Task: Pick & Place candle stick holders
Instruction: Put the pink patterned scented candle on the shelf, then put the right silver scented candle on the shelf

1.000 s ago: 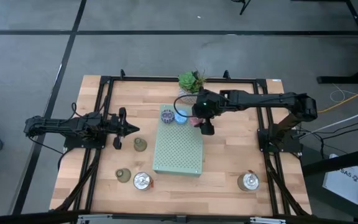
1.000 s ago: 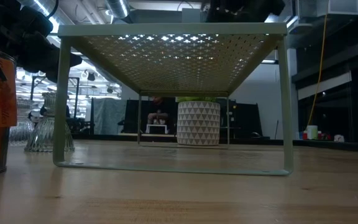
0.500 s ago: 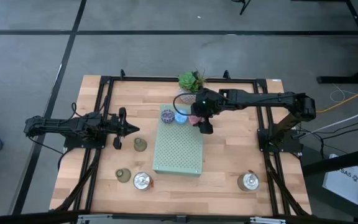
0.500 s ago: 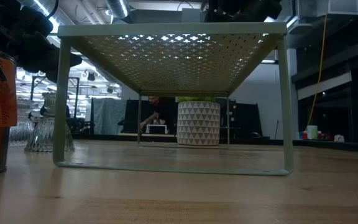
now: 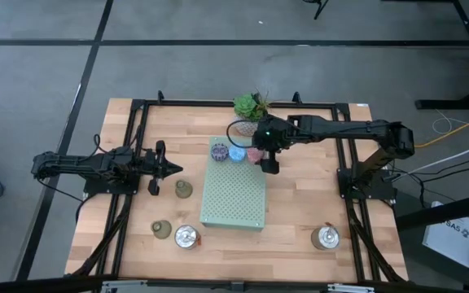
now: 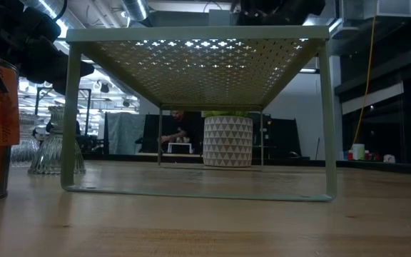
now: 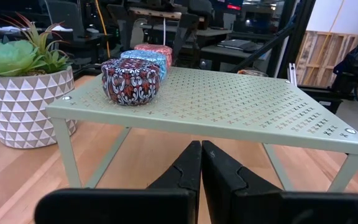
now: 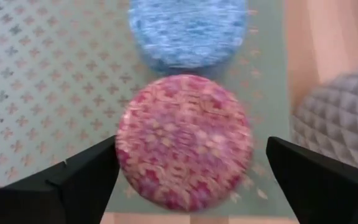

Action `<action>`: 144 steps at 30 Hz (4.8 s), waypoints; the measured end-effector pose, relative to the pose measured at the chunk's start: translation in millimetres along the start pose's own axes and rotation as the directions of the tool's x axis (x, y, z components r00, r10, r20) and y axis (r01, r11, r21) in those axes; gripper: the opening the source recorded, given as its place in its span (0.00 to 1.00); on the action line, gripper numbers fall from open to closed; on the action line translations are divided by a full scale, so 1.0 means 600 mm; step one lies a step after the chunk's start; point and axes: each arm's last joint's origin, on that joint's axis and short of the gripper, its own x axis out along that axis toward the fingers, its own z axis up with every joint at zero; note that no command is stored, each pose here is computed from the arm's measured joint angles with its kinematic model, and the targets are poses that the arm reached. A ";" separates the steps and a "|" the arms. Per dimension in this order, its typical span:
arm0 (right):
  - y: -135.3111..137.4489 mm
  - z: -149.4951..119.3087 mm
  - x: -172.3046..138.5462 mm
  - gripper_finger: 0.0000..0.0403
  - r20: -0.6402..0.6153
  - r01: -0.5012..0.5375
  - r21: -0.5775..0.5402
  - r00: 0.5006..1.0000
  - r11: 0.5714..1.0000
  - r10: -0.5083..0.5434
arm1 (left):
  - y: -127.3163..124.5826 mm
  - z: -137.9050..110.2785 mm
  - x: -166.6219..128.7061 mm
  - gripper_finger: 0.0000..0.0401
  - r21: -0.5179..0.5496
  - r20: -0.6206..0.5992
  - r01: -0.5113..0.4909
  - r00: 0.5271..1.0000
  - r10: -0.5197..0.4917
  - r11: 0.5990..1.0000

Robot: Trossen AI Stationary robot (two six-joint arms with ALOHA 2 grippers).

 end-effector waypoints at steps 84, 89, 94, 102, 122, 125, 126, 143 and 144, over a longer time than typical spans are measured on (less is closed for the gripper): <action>0.357 -0.107 -0.128 0.99 -0.176 -0.202 0.536 0.923 0.820 0.342 | 0.000 0.000 0.000 0.02 0.000 0.000 0.000 1.000 0.000 1.000; 0.361 -0.101 -0.128 0.99 -0.139 -0.230 0.563 0.921 0.794 0.365 | 0.000 0.000 0.000 0.02 0.000 0.000 0.000 1.000 0.000 1.000; 0.359 -0.103 -0.128 0.99 -0.152 -0.179 0.650 0.922 0.739 0.357 | 0.000 0.000 0.000 0.02 0.000 0.000 0.000 1.000 0.000 1.000; 0.344 -0.127 -0.129 0.99 -0.301 0.002 0.654 0.918 0.756 0.259 | 0.000 0.000 0.000 0.02 0.000 0.000 0.000 1.000 0.000 1.000; 0.352 -0.148 -0.123 0.99 -0.383 0.026 0.597 0.887 0.801 0.258 | 0.000 0.000 0.000 0.02 0.000 0.000 0.000 1.000 0.000 1.000; 0.365 -0.157 -0.114 0.99 -0.391 0.016 0.578 0.883 0.816 0.260 | 0.000 0.000 0.000 0.02 0.000 0.000 0.000 1.000 0.000 1.000; 0.372 -0.161 -0.114 0.99 -0.396 0.011 0.566 0.881 0.824 0.260 | 0.000 0.000 0.000 0.02 0.000 0.000 0.000 1.000 0.000 1.000; 0.458 -0.250 -0.165 0.99 -0.319 0.017 0.493 0.934 0.870 0.163 | 0.000 0.000 0.000 0.02 0.000 0.000 0.000 1.000 0.000 1.000; 0.460 -0.253 -0.164 0.99 -0.323 0.028 0.502 0.933 0.864 0.158 | 0.000 0.000 0.000 0.02 0.000 0.000 0.000 1.000 0.000 1.000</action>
